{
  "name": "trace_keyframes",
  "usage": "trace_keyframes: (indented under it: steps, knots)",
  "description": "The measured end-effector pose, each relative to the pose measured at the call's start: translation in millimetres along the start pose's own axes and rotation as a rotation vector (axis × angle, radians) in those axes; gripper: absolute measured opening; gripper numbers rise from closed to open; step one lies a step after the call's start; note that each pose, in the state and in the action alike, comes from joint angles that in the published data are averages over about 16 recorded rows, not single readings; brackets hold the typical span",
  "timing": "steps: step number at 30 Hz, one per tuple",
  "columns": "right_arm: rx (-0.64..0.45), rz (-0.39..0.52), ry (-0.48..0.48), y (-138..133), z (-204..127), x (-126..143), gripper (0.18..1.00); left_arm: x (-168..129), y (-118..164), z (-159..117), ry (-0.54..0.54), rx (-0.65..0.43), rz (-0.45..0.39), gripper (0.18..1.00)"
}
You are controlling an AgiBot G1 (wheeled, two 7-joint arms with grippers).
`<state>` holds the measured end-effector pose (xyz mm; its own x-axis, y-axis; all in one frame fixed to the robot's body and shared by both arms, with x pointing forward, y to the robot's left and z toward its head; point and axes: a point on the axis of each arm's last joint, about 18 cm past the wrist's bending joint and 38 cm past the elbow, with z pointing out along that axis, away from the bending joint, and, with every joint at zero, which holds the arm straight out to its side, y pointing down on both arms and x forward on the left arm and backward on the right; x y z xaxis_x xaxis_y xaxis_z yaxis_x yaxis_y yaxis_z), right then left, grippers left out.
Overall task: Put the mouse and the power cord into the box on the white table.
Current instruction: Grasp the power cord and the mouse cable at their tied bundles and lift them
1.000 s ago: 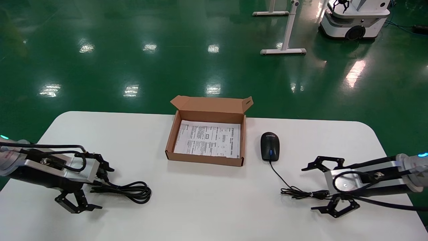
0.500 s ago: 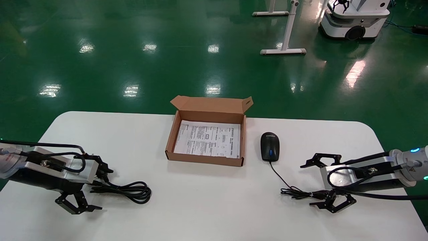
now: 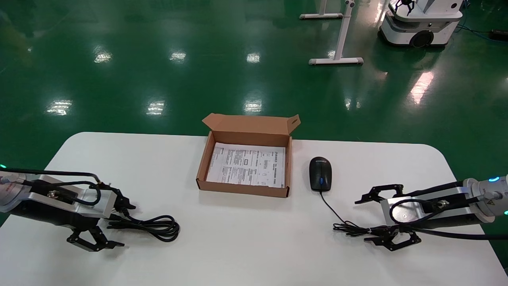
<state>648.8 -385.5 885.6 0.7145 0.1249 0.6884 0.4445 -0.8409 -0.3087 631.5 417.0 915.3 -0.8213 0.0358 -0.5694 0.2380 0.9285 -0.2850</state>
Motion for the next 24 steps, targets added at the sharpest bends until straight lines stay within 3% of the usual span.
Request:
trace_keyframes:
  steps: [8,24]
  knots:
    - [0.004,-0.001,0.000,-0.5,0.0,-0.7,0.712,0.5,-0.1,-0.1,0.001,0.001,0.001,0.745]
    - [0.005,-0.001,0.000,-0.3,0.0,-1.2,0.346,0.3,-0.6,-0.3,0.000,0.004,0.002,0.368]
